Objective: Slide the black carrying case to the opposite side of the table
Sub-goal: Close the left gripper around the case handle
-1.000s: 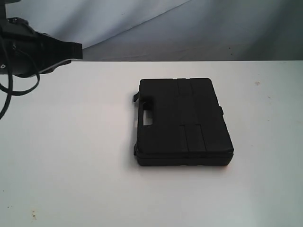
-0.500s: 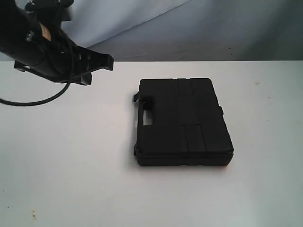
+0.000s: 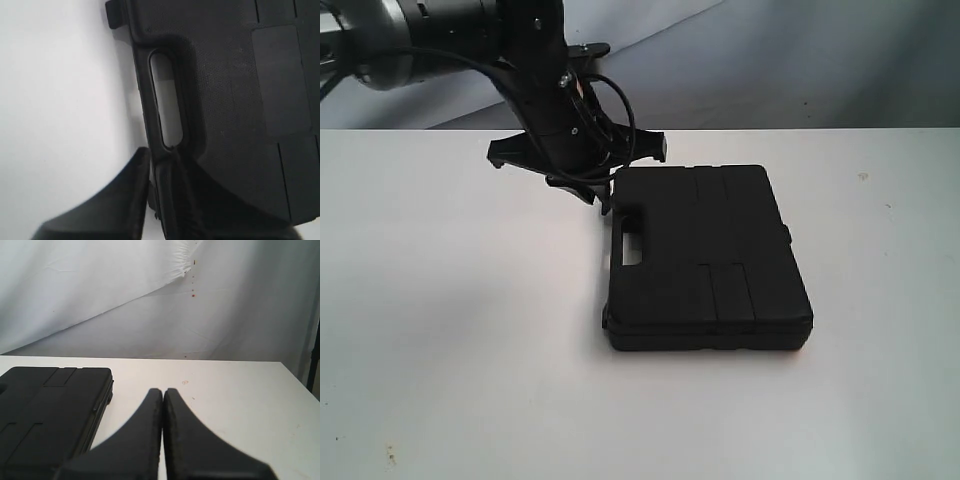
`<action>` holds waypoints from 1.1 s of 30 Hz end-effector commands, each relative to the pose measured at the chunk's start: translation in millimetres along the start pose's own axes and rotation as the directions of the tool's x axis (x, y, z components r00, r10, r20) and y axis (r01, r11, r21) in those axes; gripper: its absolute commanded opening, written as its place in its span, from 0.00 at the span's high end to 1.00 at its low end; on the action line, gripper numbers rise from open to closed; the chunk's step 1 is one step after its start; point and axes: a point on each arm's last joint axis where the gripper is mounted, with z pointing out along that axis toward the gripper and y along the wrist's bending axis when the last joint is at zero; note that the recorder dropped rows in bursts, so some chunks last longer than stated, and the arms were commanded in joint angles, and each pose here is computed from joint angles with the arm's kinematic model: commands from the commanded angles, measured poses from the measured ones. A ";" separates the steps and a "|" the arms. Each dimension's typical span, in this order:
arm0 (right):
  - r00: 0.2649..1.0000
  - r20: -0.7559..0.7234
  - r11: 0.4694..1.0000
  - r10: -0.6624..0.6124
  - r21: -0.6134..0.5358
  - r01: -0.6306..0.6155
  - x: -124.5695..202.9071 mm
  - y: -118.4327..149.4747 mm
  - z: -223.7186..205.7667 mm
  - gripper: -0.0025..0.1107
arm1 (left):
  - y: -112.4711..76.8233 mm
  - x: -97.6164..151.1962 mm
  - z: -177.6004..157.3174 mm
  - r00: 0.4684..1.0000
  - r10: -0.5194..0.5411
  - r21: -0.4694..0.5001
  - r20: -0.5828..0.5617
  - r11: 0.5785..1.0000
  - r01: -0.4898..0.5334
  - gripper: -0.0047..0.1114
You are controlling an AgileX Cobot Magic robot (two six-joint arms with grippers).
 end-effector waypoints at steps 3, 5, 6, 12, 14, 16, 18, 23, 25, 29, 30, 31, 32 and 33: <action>1.000 0.014 1.000 0.009 0.007 -0.009 -0.4 -0.4 -0.3 0.98 | -5.2 -5.3 17.2 1.000 -0.004 -0.006 -0.014 1.000 0.004 0.63; 1.000 0.014 1.000 0.009 0.007 -0.009 -0.4 -0.4 -0.3 0.98 | -4.9 -4.9 24.2 1.000 -0.005 -0.010 -0.022 1.000 0.005 0.63; 1.000 0.014 1.000 0.009 0.007 -0.009 -0.4 -0.4 -0.3 0.98 | -4.5 -5.0 28.3 1.000 -0.003 -0.015 -0.024 1.000 0.002 0.63; 1.000 0.014 1.000 0.009 0.007 -0.009 -0.4 -0.4 -0.3 0.98 | -3.7 -4.6 52.1 0.999 -0.002 -0.025 -0.040 1.000 0.001 0.63; 1.000 0.014 1.000 0.009 0.007 -0.009 -0.4 -0.4 -0.3 0.98 | -4.4 -6.3 58.0 0.999 -0.003 -0.028 -0.046 1.000 0.001 0.63; 1.000 0.014 1.000 0.009 0.007 -0.009 -0.4 -0.4 -0.3 0.98 | -5.7 -9.3 64.1 0.999 -0.003 -0.028 -0.047 1.000 0.001 0.63; 1.000 0.014 1.000 0.009 0.007 -0.009 -0.4 -0.4 -0.3 0.98 | -6.9 -11.9 68.1 0.999 -0.002 -0.028 -0.046 1.000 0.001 0.63; 1.000 0.014 1.000 0.009 0.007 -0.009 -0.4 -0.4 -0.3 0.98 | -6.7 -14.2 80.0 0.997 0.004 -0.053 -0.072 0.999 -0.008 0.63; 1.000 0.014 1.000 0.009 0.007 -0.009 -0.4 -0.4 -0.3 0.98 | -5.7 -13.7 85.3 0.996 0.008 -0.065 -0.083 0.998 -0.014 0.63; 1.000 0.014 1.000 0.009 0.007 -0.009 -0.4 -0.4 -0.3 0.98 | -4.4 -13.1 94.1 0.996 0.013 -0.077 -0.092 0.997 -0.020 0.63; 1.000 0.014 1.000 0.009 0.007 -0.009 -0.4 -0.4 -0.3 0.98 | -4.2 -12.6 96.5 0.995 0.013 -0.078 -0.095 0.997 -0.020 0.63; 1.000 0.014 1.000 0.009 0.007 -0.009 -0.4 -0.4 -0.3 0.98 | -3.8 -11.9 100.0 0.995 0.012 -0.080 -0.099 0.997 -0.020 0.63; 1.000 0.014 1.000 0.009 0.007 -0.009 -0.4 -0.4 -0.3 0.98 | -3.4 -11.3 102.9 0.995 0.012 -0.082 -0.102 0.996 -0.021 0.63; 1.000 0.014 1.000 0.009 0.007 -0.009 -0.4 -0.4 -0.3 0.98 | -2.9 -10.5 106.8 0.994 0.012 -0.084 -0.108 0.996 -0.021 0.63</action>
